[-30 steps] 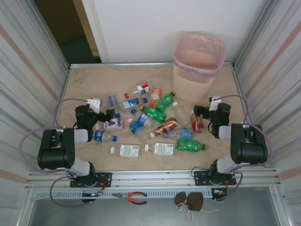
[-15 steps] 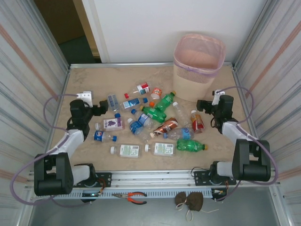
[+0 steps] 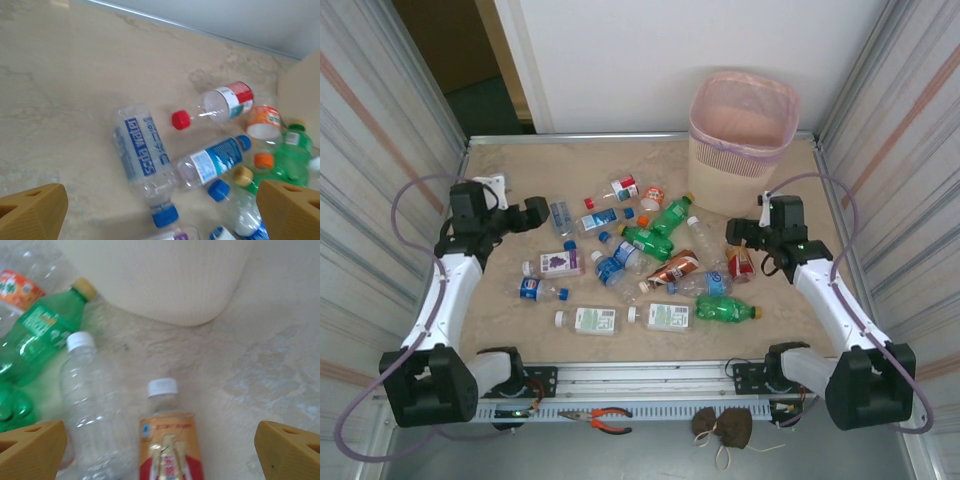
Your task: Put the plastic bottles in the bin
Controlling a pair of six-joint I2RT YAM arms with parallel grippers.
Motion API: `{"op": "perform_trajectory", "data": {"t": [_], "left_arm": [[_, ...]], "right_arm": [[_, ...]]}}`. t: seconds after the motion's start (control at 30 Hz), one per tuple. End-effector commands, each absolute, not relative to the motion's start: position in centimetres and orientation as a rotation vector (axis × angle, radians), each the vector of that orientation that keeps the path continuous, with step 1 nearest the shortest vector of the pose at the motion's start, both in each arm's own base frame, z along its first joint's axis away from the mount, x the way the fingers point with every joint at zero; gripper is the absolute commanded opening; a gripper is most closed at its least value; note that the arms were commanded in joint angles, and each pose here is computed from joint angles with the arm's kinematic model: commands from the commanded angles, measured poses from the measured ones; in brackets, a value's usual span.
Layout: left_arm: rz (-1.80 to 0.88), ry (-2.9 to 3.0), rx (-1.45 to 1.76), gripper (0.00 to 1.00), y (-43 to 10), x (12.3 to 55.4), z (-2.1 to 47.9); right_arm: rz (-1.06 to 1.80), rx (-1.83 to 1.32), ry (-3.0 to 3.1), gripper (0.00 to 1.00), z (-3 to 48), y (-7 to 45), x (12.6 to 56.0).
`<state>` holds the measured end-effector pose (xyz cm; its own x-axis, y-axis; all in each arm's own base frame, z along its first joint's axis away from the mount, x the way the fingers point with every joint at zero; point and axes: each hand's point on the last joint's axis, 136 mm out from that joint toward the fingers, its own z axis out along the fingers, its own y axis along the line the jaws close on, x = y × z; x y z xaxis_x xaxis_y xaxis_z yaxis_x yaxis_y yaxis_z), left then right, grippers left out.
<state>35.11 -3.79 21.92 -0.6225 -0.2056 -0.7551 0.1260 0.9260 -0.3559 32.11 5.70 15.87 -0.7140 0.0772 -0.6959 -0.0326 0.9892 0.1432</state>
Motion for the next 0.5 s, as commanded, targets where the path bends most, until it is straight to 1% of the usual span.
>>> {"op": "perform_trajectory", "data": {"t": [0.0, 0.1, 0.2, 0.27, 0.4, 0.47], "left_arm": [[-0.564, 2.268, 0.079, 0.97, -5.4, 33.1, 22.1], [-0.546, 2.258, 0.111, 0.97, -5.2, 33.4, 21.6], [-0.623, 2.246, 0.056, 0.95, -4.9, 33.6, 21.4], [-0.649, 2.240, 0.038, 0.95, -4.6, 33.7, 21.5], [-0.642, 2.222, -0.004, 0.95, -3.6, 33.7, 21.6], [-0.646, 2.213, -0.024, 0.94, -3.1, 33.7, 21.7]], "right_arm": [[0.144, -0.043, 2.460, 0.95, 15.7, 7.1, 30.7], [0.116, -0.119, 2.513, 0.93, 14.9, 8.3, 30.9], [0.047, -0.094, 2.586, 0.89, 14.0, 7.6, 30.9], [0.016, -0.075, 2.619, 0.88, 13.4, 7.2, 30.8], [0.040, -0.004, 2.678, 0.87, 11.6, 6.4, 30.5], [0.071, 0.016, 2.702, 0.84, 10.9, 6.3, 30.5]]}}
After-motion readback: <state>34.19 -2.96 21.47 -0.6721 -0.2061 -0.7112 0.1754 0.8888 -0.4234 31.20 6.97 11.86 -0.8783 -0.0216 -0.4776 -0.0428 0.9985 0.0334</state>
